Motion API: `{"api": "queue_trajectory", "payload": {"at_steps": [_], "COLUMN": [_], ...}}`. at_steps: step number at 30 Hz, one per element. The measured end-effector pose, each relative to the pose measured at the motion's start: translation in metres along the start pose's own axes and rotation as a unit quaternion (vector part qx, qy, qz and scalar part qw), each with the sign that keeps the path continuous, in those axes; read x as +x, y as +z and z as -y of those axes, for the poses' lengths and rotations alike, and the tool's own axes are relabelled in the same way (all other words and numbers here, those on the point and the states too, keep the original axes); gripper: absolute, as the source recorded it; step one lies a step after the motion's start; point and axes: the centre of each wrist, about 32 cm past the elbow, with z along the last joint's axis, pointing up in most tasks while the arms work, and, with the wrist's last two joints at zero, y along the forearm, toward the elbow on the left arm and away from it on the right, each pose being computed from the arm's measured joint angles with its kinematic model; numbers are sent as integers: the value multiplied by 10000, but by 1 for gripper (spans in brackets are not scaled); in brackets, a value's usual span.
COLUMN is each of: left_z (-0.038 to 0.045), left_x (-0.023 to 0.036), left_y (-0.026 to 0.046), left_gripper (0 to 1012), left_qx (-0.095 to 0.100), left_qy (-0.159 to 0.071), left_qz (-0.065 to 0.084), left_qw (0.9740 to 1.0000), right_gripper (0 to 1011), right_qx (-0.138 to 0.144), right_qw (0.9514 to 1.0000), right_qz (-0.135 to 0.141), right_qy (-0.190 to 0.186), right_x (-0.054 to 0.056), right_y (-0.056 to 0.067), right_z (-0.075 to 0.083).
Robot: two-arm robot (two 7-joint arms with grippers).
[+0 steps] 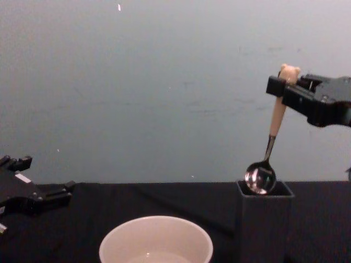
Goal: Pick up the stirring spoon with one hand, stir inside the cup, then place it back in its original position.
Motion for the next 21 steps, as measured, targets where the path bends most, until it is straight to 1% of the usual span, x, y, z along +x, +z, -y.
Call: {"api": "queue_trajectory", "payload": {"at_steps": [5, 8, 15, 21], "left_z": [0, 0, 0, 0], "left_x": [0, 0, 0, 0], "left_y": [0, 0, 0, 0], "left_gripper": [1001, 1001, 1001, 1001], "left_qx": [0, 0, 0, 0], "left_qy": [0, 0, 0, 0], "left_qz": [0, 0, 0, 0], "left_qw": [10000, 10000, 10000, 10000], "right_gripper": [212, 212, 212, 212], "right_qx": [-112, -218, -545, -720], "right_qw": [9999, 9995, 9962, 9929], "right_qz": [-121, -241, -577, -739], "right_qy": [-10, -52, -371, -593], "right_x": [-47, -79, -149, -195], "right_y": [-46, -90, -214, -269], "right_z": [-18, -37, -87, -105]}}
